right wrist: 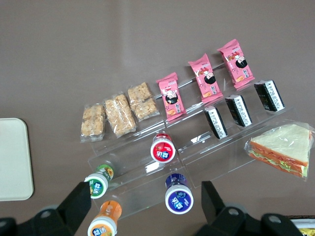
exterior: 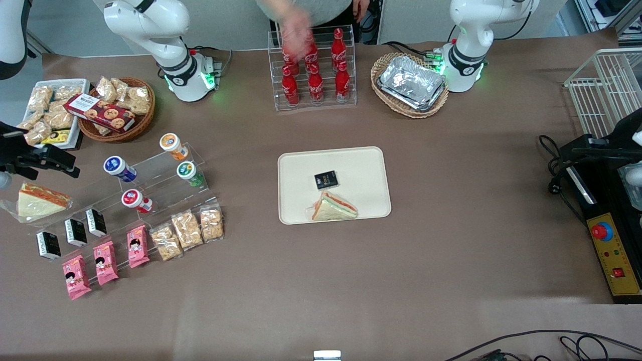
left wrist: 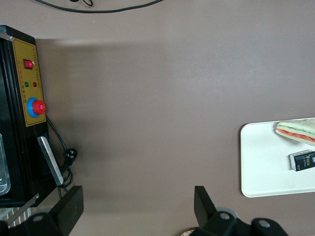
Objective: Place green gum on tray
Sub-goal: 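Move the right gripper over the acrylic rack toward the green gum bottle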
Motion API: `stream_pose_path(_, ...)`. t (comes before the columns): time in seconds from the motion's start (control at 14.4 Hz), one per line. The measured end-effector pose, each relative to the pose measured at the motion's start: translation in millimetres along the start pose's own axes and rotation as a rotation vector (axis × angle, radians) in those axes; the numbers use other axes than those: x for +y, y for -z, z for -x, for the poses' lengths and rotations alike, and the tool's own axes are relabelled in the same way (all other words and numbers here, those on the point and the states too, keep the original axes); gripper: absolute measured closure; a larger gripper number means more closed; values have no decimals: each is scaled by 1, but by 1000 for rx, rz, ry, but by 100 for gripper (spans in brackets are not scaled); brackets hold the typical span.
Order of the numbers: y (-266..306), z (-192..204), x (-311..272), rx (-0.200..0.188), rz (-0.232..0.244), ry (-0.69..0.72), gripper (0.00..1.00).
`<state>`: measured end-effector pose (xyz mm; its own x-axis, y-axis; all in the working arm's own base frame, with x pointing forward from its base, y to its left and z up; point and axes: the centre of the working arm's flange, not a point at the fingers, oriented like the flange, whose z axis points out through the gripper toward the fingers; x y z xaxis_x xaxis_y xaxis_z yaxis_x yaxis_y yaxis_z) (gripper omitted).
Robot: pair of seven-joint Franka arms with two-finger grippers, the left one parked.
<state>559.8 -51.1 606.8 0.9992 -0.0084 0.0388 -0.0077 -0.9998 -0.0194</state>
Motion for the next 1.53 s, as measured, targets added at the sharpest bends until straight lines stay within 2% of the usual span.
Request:
stream_pose_path(0.56, -1, 1, -8, -13, -2, 14, 0)
stream_pose_path(0.83, -8, 8, -52, -64, -5, -44, 0)
stream_pose_path(1.11, -19, 43, -109, -98, 1, -64, 0)
stream_pose_path(1.53, -43, 124, -148, -58, -10, -41, 0)
